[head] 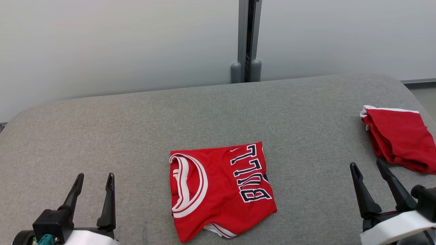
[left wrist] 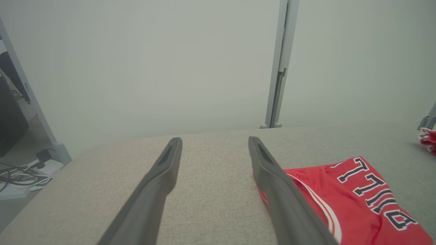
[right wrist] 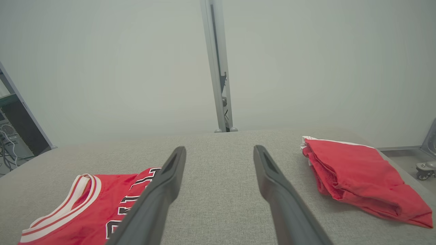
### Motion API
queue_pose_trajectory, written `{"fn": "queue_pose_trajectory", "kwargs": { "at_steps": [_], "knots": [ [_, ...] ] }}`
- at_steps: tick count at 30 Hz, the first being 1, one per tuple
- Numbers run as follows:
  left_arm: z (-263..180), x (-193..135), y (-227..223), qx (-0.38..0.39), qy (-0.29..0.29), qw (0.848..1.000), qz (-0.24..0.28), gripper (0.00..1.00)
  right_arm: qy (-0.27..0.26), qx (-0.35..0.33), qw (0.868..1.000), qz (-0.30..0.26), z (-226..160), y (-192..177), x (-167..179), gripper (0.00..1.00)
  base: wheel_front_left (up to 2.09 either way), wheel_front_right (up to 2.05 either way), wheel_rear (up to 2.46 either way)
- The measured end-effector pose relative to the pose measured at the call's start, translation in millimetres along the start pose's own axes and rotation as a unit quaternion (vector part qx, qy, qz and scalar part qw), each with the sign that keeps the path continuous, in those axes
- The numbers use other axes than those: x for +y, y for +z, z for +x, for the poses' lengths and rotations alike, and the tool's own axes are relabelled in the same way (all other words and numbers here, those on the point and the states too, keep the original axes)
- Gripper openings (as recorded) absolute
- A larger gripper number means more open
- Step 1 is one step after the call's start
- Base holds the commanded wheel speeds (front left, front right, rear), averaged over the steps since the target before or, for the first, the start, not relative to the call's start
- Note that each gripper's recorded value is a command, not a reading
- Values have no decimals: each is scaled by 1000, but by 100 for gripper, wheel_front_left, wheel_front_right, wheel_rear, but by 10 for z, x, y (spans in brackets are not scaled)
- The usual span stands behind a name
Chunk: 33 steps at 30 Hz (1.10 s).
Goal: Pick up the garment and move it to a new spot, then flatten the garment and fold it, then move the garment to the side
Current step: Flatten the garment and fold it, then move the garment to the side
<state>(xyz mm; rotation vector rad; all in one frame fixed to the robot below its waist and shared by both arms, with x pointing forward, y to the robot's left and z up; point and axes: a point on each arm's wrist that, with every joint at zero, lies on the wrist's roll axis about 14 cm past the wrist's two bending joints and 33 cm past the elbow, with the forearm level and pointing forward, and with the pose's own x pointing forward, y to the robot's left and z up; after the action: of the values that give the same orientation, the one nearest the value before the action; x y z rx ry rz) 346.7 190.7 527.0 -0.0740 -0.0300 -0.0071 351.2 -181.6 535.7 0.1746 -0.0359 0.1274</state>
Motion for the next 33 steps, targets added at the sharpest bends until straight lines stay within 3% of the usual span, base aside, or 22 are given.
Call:
{"fn": "queue_pose_trajectory", "kwargs": {
  "at_steps": [23,28,33],
  "knots": [
    [-2,15,-21,6,4,1000,-5,100,6,10,1000,4,56,-58,35,100,0,0,0],
    [33,21,-11,5,5,1000,-7,100,22,20,1000,6,171,-100,118,100,0,0,0],
    [158,-13,12,-3,1,1000,-11,100,79,85,993,13,408,-414,433,100,0,0,0]
  ]
}}
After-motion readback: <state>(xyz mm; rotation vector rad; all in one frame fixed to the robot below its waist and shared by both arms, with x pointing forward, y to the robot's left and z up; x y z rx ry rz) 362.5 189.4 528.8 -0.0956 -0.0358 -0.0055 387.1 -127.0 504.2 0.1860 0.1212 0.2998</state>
